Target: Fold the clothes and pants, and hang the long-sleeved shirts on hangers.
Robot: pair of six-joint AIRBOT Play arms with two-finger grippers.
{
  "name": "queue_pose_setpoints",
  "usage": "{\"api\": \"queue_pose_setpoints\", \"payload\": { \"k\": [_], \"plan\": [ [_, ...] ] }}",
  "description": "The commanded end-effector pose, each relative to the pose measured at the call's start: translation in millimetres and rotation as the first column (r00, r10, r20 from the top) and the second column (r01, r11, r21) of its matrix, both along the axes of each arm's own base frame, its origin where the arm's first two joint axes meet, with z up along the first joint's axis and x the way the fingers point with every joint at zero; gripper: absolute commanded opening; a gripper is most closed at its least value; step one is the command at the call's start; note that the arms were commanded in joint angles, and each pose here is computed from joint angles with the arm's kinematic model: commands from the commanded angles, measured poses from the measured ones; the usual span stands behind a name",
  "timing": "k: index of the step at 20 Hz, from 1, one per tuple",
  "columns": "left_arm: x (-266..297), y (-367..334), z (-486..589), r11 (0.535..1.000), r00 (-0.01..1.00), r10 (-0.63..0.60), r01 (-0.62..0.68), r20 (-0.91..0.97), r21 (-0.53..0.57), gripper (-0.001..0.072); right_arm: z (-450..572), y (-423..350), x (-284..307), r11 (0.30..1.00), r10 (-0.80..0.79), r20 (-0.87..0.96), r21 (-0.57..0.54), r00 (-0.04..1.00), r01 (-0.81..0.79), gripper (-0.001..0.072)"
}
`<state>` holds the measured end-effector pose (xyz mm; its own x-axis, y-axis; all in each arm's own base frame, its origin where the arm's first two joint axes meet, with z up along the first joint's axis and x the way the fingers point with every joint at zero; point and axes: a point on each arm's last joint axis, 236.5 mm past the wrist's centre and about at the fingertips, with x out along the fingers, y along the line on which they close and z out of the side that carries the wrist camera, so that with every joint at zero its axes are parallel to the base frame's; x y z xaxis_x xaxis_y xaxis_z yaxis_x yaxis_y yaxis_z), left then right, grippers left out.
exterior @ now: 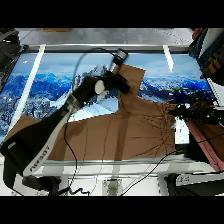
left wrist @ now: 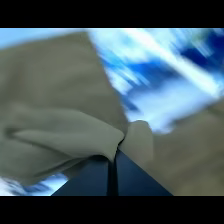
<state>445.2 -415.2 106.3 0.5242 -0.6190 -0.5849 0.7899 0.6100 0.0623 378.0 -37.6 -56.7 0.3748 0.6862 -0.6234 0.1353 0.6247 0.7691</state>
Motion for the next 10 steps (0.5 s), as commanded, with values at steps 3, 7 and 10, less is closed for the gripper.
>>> {"api": "queue_pose_setpoints", "payload": {
  "k": [3,7,10],
  "plan": [
    [-177,-66,-43,0.894,0.909,-0.355,0.398,-0.216,0.206,0.0015,8,5,-3,1.000,0.018,0.005,0.022,1.000,-0.018,0.0032],
    [-277,-97,-46,0.807,0.805,-0.500,0.567,-0.318,0.165,0.0015,7,4,-3,1.000,0.017,0.004,0.015,1.000,-0.017,0.0032],
    [-303,-105,-41,0.792,0.768,-0.534,0.601,-0.354,0.109,0.0140,6,3,-1,1.000,0.011,0.006,0.008,1.000,-0.011,0.0032]
  ]
}}
